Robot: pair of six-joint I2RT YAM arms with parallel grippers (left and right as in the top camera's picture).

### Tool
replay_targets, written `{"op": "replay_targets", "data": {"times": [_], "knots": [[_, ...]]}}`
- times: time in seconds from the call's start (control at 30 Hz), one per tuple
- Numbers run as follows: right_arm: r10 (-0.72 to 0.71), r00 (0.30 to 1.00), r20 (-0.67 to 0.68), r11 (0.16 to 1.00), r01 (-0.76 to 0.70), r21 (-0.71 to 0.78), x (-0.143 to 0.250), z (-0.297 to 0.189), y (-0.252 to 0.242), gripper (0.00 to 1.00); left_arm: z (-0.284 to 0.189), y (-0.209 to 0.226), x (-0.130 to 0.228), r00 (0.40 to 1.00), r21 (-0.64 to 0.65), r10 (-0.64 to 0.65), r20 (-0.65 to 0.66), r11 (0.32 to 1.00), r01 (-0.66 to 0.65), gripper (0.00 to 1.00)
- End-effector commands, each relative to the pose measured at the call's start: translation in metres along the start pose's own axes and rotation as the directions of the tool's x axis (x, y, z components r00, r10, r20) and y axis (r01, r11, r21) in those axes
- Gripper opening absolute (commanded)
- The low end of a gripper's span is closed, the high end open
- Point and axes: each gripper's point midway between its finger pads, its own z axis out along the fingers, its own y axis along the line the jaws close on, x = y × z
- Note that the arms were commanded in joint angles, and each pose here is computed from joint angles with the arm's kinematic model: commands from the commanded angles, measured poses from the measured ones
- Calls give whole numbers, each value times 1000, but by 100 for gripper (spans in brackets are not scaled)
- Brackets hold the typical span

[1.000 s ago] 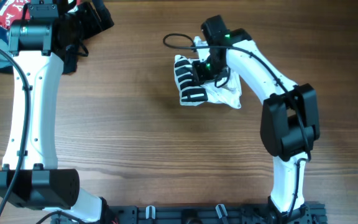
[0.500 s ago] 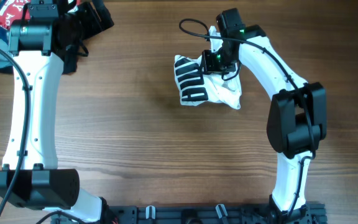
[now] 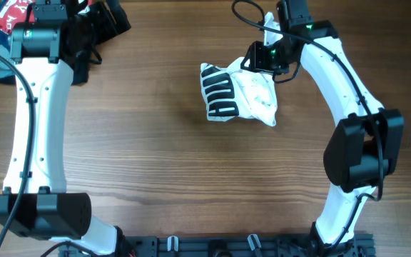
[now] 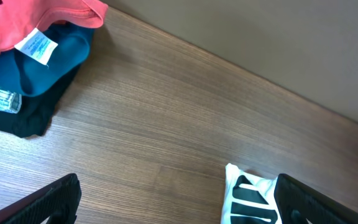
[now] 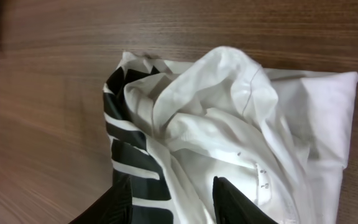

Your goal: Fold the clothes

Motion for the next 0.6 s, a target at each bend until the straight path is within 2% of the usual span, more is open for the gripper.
{"op": "replay_targets", "data": {"times": [0.0, 0.07, 0.27, 0.57], "knots": [[27, 997, -78, 1000, -26, 10, 15, 22, -5, 41, 9, 5, 2, 1000, -18, 11, -13, 1000, -11, 100], [57, 991, -122, 998, -52, 45, 25, 37, -11, 37, 9, 5, 2, 1000, -18, 11, -13, 1000, -11, 100], [90, 976, -201, 993, -72, 97, 44, 77, -19, 36, 9, 5, 2, 1000, -18, 11, -13, 1000, -11, 100], [47, 981, -188, 998, -37, 53, 41, 94, -2, 37, 9, 5, 1, 1000, -18, 11, -12, 1000, -11, 100]]}}
